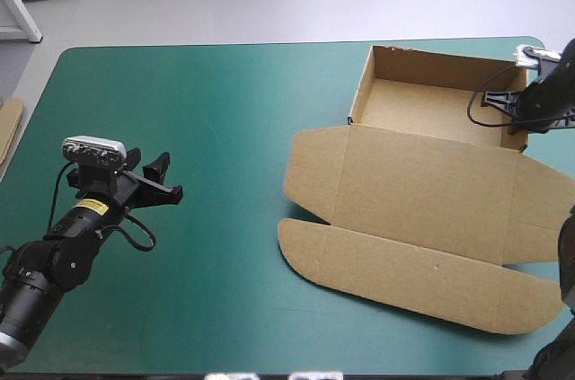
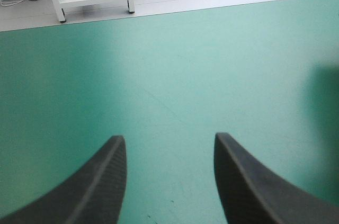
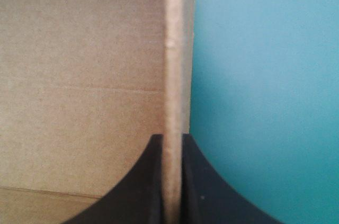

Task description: Fold the box

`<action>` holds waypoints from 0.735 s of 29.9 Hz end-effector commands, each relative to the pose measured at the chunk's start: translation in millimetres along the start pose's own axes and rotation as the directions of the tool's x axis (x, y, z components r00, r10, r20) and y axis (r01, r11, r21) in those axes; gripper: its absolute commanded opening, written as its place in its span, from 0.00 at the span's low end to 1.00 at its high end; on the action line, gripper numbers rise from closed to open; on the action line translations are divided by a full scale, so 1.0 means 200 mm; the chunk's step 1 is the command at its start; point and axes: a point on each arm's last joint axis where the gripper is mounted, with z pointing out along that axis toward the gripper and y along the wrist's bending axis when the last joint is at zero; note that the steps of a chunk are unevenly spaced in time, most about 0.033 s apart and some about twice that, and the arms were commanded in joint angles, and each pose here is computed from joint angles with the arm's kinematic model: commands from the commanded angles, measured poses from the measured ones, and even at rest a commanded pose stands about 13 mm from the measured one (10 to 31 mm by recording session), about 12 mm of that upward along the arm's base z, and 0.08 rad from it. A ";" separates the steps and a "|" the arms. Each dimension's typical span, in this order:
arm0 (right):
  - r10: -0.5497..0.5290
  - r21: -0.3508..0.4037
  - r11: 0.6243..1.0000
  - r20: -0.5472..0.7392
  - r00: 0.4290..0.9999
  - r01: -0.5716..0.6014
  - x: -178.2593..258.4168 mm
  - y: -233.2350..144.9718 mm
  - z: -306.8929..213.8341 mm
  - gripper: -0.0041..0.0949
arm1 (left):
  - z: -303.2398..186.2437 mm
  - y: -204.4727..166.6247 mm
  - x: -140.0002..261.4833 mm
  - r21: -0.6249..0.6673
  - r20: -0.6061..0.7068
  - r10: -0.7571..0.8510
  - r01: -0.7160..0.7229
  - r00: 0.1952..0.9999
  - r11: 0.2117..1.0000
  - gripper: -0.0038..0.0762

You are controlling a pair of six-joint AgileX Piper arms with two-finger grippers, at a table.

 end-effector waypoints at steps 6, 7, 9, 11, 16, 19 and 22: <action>0.035 0.114 0.993 0.084 0.996 -0.044 -0.01 -0.13 -0.14 0.03 | -0.03 0.01 -0.08 -0.020 0.106 -0.012 0.015 0.994 1.000 0.50; 0.031 0.125 0.991 0.080 0.996 -0.040 -0.01 -0.13 -0.13 0.03 | -0.03 0.01 -0.08 -0.020 0.106 -0.012 0.015 0.994 1.000 0.50; 0.037 0.122 0.992 0.076 0.996 -0.046 -0.01 -0.14 -0.10 0.03 | -0.03 0.01 -0.08 -0.020 0.104 -0.012 0.015 0.995 1.000 0.50; 0.049 0.114 0.992 0.067 0.997 -0.057 0.00 -0.16 -0.06 0.03 | -0.03 0.01 -0.08 -0.020 0.104 -0.012 0.015 0.995 1.000 0.50; 0.105 0.054 0.993 0.075 0.992 -0.109 0.03 -0.20 0.05 0.03 | -0.03 0.01 -0.08 -0.019 0.102 -0.012 0.015 0.995 1.000 0.50; 0.112 0.068 0.991 0.068 0.991 -0.117 0.05 -0.23 0.10 0.03 | -0.03 0.01 -0.08 -0.019 0.102 -0.013 0.015 0.995 1.000 0.50; 0.127 0.074 0.989 0.047 0.991 -0.131 0.07 -0.26 0.16 0.03 | -0.03 0.01 -0.08 -0.019 0.102 -0.015 0.017 0.995 1.000 0.50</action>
